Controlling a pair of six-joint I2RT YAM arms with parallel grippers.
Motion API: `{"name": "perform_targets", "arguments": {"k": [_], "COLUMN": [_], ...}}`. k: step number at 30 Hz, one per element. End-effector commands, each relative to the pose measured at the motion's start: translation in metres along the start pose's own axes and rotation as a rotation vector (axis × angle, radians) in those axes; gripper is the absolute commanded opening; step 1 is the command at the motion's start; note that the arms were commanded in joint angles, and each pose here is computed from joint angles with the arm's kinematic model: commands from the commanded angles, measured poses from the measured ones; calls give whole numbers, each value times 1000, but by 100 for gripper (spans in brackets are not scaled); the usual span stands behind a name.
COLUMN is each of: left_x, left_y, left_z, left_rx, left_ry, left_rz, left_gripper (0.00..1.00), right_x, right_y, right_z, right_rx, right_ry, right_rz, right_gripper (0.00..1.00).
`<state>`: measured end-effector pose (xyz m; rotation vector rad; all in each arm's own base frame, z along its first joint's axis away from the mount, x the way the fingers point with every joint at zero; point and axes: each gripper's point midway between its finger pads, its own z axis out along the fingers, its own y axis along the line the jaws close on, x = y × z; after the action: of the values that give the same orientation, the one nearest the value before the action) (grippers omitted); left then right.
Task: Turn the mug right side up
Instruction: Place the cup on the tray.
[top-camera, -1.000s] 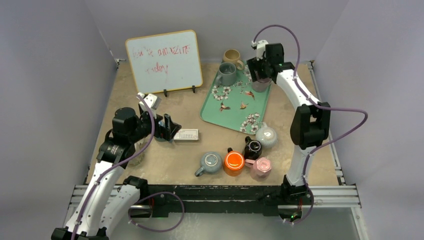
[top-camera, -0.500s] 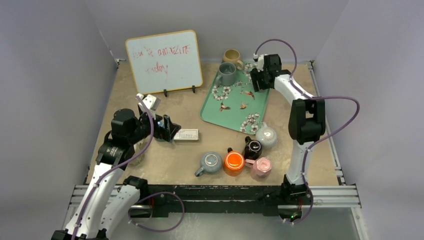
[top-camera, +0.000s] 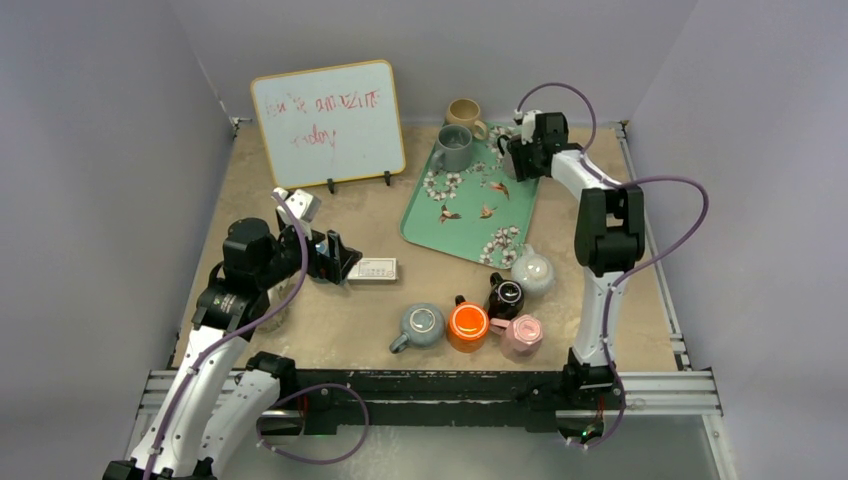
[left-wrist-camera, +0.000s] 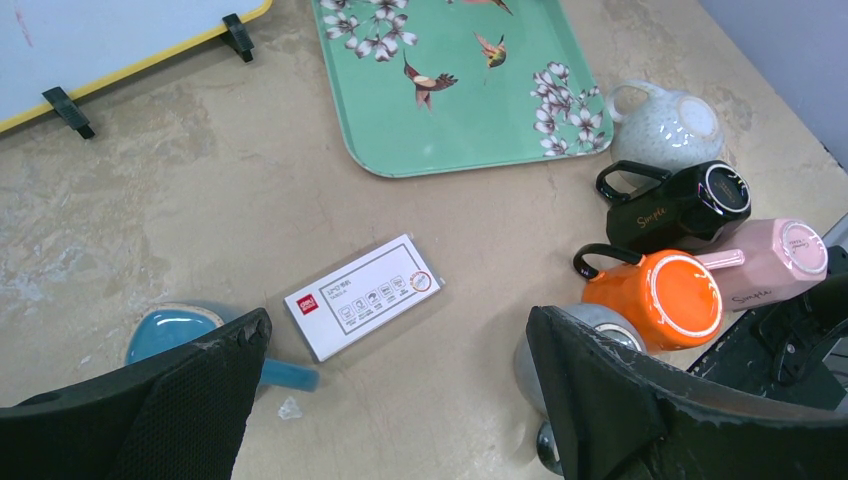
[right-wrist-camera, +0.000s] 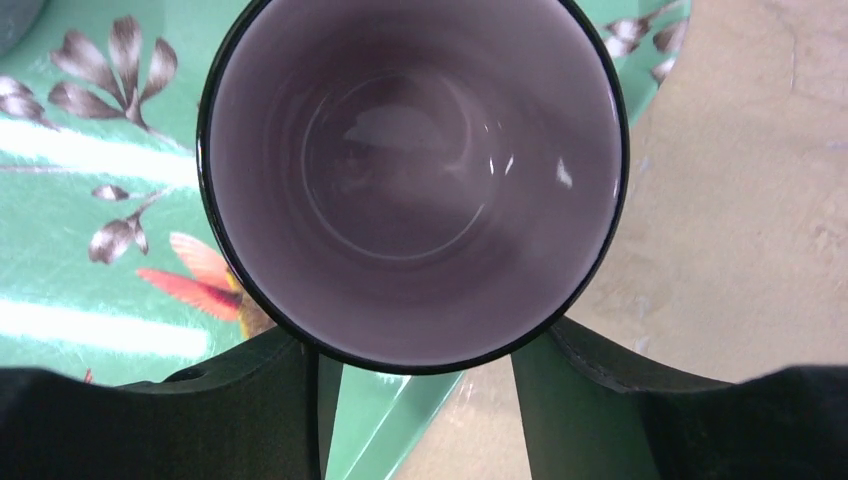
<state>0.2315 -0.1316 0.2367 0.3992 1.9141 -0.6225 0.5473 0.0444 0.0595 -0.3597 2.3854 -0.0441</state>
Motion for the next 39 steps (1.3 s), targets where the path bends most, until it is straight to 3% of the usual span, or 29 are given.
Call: {"name": "perform_targets", "arguments": {"k": [1,24,39], "left_x": [-7,-3,0], "left_y": [-1,2,4], "left_z": [0,3,6], "left_rx": [9,4,-7], "left_ry": [-28,-7,7], "left_rz": [25,19,7], "left_gripper": [99,99,99], "right_x": [-45,-85,-101], "right_y": [-4,7,12], "right_z": [4,33,50], "right_rx": [-20,-79,-133], "right_ry": [-130,-269,-330], "right_rz": [-27,134,33], "right_gripper": [60,51,51]}}
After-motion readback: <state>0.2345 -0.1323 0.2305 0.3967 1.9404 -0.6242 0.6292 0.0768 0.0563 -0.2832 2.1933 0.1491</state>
